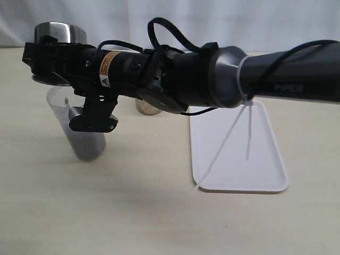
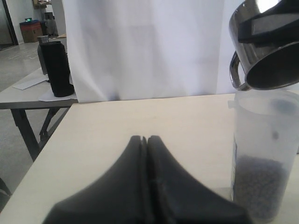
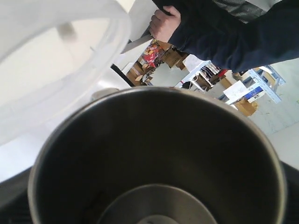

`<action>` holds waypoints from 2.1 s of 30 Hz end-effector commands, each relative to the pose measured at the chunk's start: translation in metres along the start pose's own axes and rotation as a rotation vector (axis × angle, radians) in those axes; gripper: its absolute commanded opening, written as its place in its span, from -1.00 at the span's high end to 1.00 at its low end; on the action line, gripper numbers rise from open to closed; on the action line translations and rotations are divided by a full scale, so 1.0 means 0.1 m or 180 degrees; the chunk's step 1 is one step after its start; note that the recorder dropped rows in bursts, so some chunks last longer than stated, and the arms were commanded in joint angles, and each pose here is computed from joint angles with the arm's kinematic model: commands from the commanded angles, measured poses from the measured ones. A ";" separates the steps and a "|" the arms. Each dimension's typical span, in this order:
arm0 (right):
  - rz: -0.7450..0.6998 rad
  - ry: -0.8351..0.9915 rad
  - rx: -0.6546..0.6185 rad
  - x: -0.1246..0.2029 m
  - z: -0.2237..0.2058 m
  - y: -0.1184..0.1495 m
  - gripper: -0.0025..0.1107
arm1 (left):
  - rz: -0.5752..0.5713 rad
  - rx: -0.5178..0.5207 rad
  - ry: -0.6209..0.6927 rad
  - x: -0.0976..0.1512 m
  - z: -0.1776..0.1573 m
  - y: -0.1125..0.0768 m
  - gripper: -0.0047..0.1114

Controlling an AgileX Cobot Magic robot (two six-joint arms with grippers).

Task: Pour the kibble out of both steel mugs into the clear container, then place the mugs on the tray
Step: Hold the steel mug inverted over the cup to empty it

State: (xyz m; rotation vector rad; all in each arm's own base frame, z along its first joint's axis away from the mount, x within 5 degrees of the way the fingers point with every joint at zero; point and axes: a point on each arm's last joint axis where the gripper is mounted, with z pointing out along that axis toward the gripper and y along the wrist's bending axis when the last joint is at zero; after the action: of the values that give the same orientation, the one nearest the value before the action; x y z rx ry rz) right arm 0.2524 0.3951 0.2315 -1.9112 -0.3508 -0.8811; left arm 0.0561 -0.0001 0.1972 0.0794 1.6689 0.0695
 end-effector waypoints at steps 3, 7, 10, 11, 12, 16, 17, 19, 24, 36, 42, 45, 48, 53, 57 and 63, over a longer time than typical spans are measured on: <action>-0.0078 -0.0009 0.0028 0.00 -0.02 -0.06 0.88 | -0.0015 0.0004 -0.0013 0.01 0.00 0.00 0.92; -0.0097 0.0010 0.0010 0.03 -0.05 -0.08 0.88 | -0.0015 0.0003 -0.0028 0.00 0.00 0.00 0.92; -0.0100 0.0027 0.0075 0.03 -0.06 -0.12 0.88 | -0.0015 0.0003 -0.0021 0.00 0.00 0.00 0.92; -0.0124 -0.0010 0.0022 0.02 -0.05 -0.11 0.88 | -0.0015 0.0003 -0.0021 0.00 0.00 0.00 0.92; -0.0162 -0.0057 -0.0048 0.00 -0.05 -0.10 0.88 | -0.0015 0.0003 -0.0021 0.00 0.00 0.00 0.92; -0.0071 0.0066 0.0071 0.07 -0.08 -0.14 0.88 | -0.0015 0.0003 -0.0021 0.00 0.00 0.00 0.92; -0.0032 0.0114 0.0144 0.08 -0.08 -0.16 0.88 | -0.0015 0.0003 -0.0021 0.00 0.00 0.00 0.92; -0.0008 0.0152 0.0205 0.10 -0.09 -0.18 0.88 | -0.0015 0.0003 -0.0021 0.00 0.00 0.00 0.92; -0.0105 0.0028 -0.0048 0.06 -0.08 -0.10 0.88 | -0.0015 0.0003 -0.0021 0.00 0.00 0.00 0.92; -0.0129 0.0010 -0.0081 0.05 -0.07 -0.07 0.88 | -0.0015 0.0004 -0.0014 0.01 0.00 0.00 0.92; -0.0172 -0.0019 -0.0120 0.05 -0.07 -0.06 0.88 | -0.0015 0.0004 -0.0017 0.00 0.00 0.00 0.92; -0.0172 -0.0019 -0.0120 0.05 -0.07 -0.06 0.88 | -0.0015 0.0004 -0.0017 0.00 0.00 0.00 0.92; -0.0160 -0.0017 -0.0121 0.05 -0.07 -0.06 0.88 | -0.0015 0.0004 -0.0017 0.00 0.00 0.00 0.92; -0.0163 -0.0004 -0.0123 0.07 -0.09 -0.08 0.88 | -0.0015 0.0004 -0.0017 0.00 0.00 0.00 0.92; -0.0139 0.0014 -0.0142 0.10 -0.13 -0.11 0.88 | -0.0015 0.0004 -0.0017 0.00 0.00 0.00 0.92; -0.0036 0.0162 -0.0006 0.20 -0.14 -0.10 0.88 | -0.0015 0.0004 -0.0018 0.00 0.00 0.00 0.92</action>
State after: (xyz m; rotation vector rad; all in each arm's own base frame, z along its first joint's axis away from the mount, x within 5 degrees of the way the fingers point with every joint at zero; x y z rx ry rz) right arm 0.2506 0.3875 0.2422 -1.9836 -0.3706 -0.9205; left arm 0.0561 -0.0001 0.1972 0.0794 1.6689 0.0695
